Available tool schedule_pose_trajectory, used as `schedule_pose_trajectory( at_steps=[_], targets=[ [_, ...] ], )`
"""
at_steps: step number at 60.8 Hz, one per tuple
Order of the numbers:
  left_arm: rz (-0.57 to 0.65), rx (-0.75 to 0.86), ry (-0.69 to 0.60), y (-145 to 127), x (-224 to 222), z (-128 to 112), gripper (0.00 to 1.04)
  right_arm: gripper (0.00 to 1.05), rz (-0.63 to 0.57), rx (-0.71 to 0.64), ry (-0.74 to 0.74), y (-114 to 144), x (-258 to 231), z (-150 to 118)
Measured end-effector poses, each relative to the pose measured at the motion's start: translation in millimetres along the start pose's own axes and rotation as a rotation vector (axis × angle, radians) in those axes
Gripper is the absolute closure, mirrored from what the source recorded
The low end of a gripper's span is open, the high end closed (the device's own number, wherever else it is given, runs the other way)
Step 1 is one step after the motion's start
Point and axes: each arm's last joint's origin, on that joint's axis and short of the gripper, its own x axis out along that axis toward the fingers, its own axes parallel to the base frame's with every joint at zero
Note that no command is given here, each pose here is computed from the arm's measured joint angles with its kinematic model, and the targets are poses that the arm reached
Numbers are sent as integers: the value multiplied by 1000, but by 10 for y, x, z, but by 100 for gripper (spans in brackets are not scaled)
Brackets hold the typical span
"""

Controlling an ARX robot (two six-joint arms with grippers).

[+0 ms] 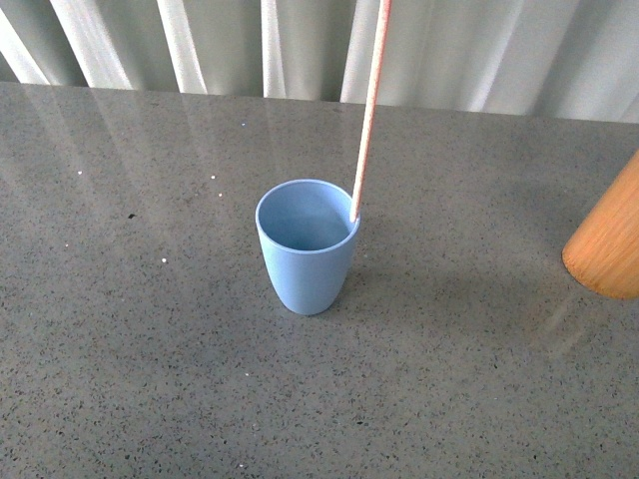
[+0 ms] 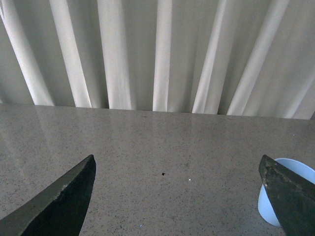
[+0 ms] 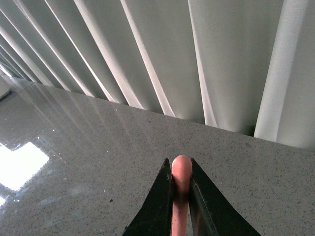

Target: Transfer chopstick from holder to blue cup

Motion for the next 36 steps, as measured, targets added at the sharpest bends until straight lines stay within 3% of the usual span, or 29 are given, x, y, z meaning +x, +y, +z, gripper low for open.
schedule_pose_trajectory(
  at_steps=[36],
  targets=[
    [0,0,0,0,0,0,7,101,31,-84,57,56,264,-294]
  ],
)
